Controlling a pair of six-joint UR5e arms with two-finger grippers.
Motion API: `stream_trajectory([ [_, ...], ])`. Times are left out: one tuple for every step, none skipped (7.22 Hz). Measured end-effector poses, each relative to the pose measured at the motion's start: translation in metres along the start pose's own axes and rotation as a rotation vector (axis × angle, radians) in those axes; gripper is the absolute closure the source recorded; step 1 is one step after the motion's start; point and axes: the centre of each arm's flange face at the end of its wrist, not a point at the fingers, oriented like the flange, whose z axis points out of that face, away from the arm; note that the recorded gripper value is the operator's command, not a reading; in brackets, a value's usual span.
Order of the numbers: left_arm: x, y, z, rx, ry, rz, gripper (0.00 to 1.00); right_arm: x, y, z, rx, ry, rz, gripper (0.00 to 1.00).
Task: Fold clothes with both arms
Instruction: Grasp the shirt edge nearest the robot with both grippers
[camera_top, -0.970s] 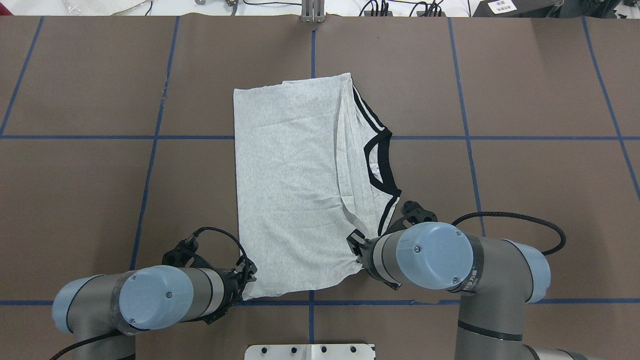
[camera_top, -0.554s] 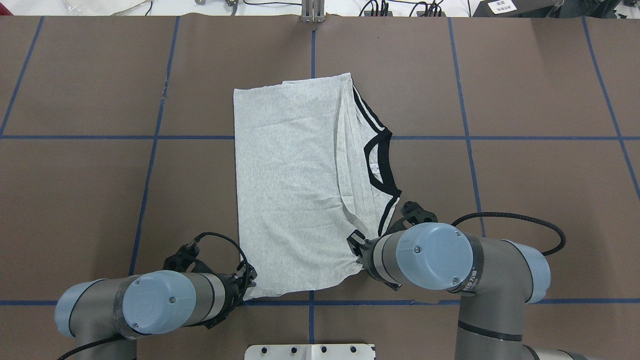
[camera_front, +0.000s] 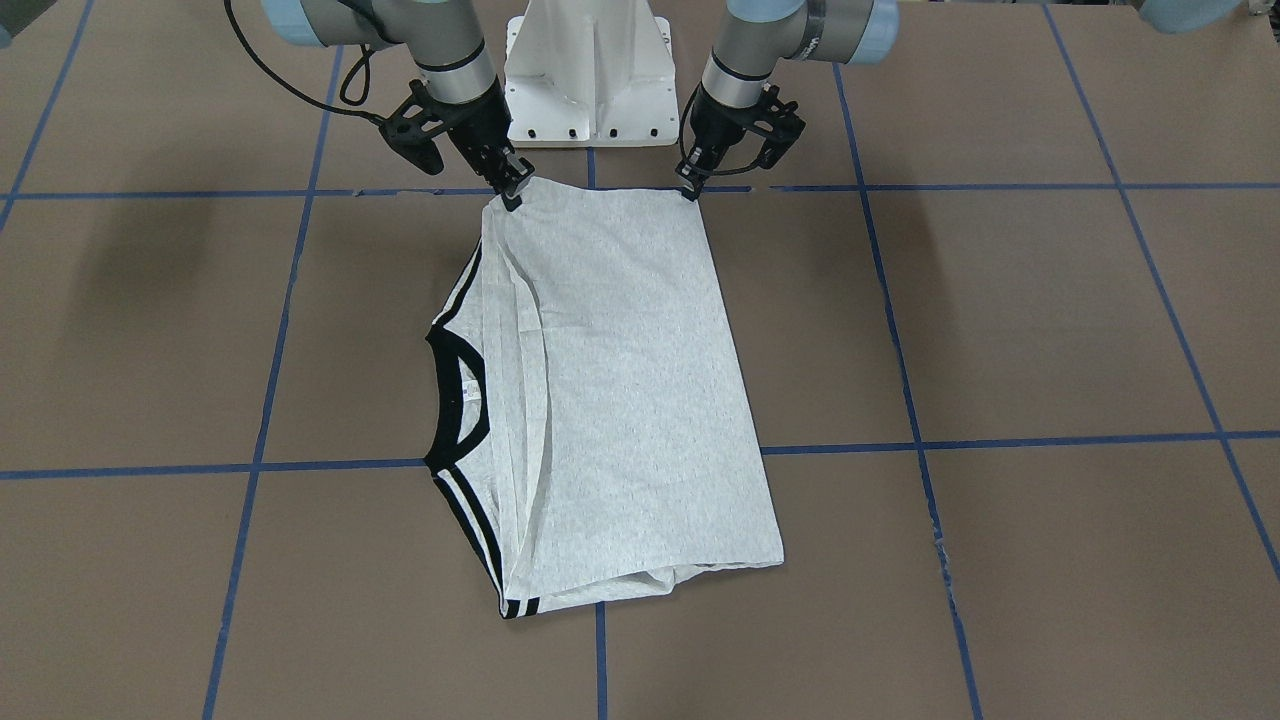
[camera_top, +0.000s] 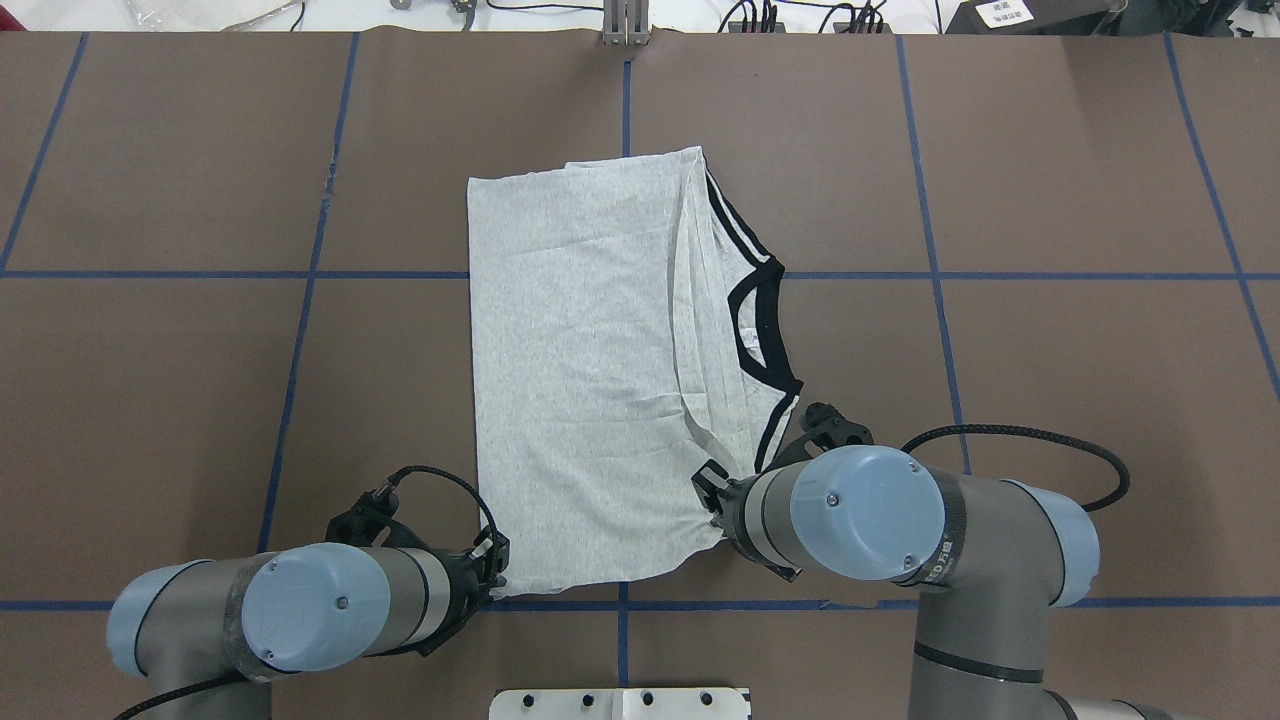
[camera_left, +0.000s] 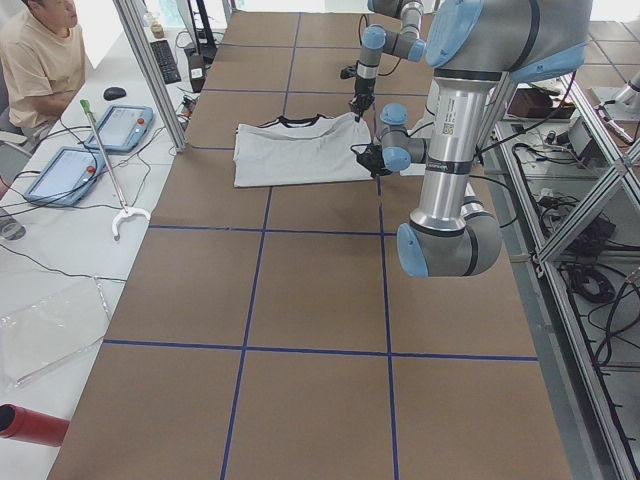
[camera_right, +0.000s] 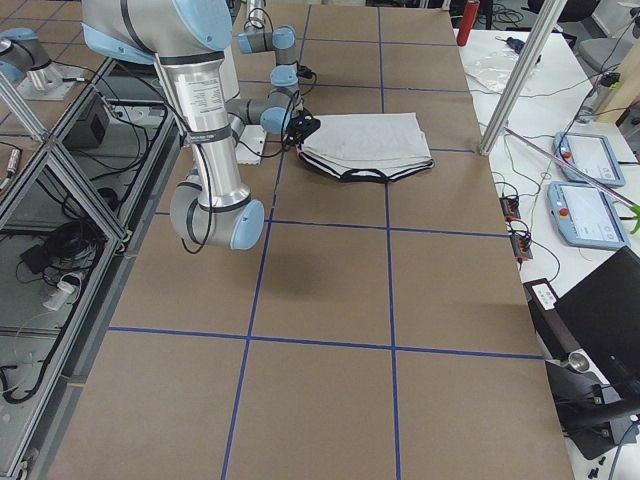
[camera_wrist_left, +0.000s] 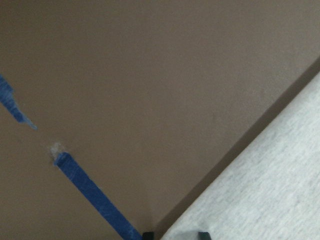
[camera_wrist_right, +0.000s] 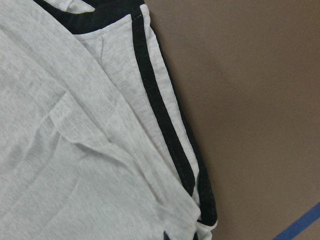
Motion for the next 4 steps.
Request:
stream_trajectory([
  [0.000, 0.000, -0.001, -0.001, 0.001, 0.001, 1.00, 0.001, 0.000, 0.001, 0.001, 0.002, 0.000, 1.00],
  [0.002, 0.002, -0.004, -0.007, 0.007, 0.003, 1.00, 0.002, 0.001, 0.001, 0.001, 0.002, -0.001, 1.00],
  [0.003, 0.004, -0.015, -0.018, 0.017, 0.008, 1.00, 0.002, 0.002, 0.000, -0.001, 0.001, -0.001, 1.00],
  [0.002, 0.006, -0.028, -0.028, 0.023, 0.013, 1.00, 0.002, 0.003, -0.003, -0.005, -0.004, -0.001, 1.00],
])
